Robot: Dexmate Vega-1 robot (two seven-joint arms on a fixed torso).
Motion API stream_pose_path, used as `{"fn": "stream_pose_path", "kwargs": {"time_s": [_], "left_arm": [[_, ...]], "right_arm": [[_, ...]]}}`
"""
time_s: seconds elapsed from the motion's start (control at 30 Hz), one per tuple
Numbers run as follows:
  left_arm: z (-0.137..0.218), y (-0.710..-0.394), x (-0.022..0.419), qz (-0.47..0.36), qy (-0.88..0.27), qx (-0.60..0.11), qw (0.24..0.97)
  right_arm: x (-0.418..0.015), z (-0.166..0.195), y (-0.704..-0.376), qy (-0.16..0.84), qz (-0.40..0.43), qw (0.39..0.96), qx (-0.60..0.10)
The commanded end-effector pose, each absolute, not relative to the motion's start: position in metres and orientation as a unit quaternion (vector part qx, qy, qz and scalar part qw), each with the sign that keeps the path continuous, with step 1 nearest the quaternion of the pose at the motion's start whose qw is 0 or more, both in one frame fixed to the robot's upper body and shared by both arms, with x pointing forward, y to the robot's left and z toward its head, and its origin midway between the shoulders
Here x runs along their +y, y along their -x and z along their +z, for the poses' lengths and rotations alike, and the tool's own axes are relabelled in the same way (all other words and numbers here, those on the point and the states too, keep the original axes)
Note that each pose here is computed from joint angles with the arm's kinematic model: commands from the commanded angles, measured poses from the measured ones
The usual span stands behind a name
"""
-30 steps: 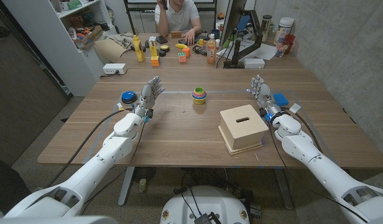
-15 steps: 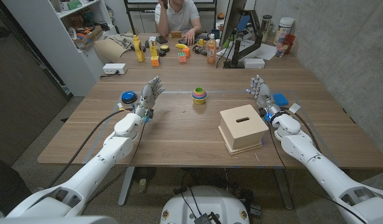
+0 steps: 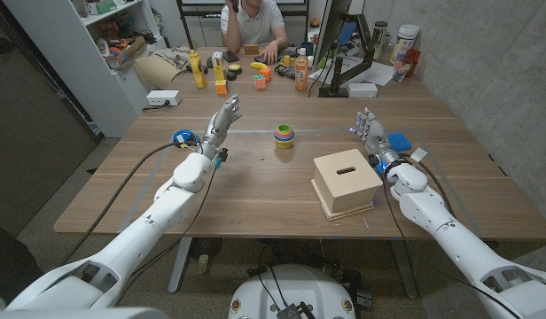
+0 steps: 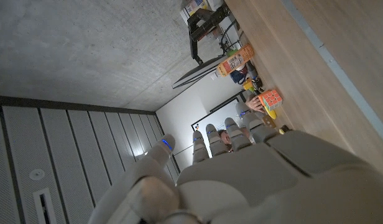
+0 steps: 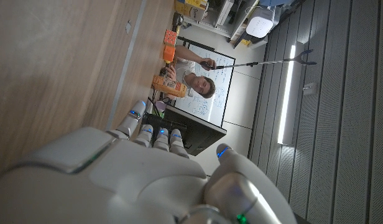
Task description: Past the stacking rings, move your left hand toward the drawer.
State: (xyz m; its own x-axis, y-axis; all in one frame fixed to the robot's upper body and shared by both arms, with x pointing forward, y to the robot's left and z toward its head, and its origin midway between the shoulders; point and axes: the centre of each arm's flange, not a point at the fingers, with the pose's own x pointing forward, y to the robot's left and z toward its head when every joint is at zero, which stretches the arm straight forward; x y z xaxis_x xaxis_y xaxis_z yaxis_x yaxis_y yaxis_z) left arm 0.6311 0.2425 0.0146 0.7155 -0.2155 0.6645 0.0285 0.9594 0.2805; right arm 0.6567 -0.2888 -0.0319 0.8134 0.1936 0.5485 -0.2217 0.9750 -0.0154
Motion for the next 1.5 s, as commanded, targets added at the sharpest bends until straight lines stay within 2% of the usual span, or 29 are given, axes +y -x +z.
{"fn": "stream_pose_path", "kwargs": {"time_s": [0.03,0.27,0.77,1.13,1.5], "left_arm": [[0.060,-0.600,0.180,-0.053,-0.277,-0.448,0.849],[0.075,-0.579,0.135,-0.077,-0.359,-0.490,0.791],[0.076,-0.537,0.074,-0.129,-0.490,-0.547,0.666],[0.066,-0.514,0.042,-0.173,-0.539,-0.571,0.594],[0.045,-0.510,0.022,-0.214,-0.569,-0.567,0.556]], "right_arm": [[-0.284,-0.033,-0.659,-0.025,0.119,0.950,-0.289],[-0.281,-0.035,-0.661,-0.026,0.123,0.950,-0.286],[-0.276,-0.033,-0.666,-0.026,0.132,0.949,-0.285],[-0.273,-0.031,-0.672,-0.025,0.136,0.949,-0.283],[-0.274,-0.031,-0.674,-0.024,0.133,0.950,-0.283]]}}
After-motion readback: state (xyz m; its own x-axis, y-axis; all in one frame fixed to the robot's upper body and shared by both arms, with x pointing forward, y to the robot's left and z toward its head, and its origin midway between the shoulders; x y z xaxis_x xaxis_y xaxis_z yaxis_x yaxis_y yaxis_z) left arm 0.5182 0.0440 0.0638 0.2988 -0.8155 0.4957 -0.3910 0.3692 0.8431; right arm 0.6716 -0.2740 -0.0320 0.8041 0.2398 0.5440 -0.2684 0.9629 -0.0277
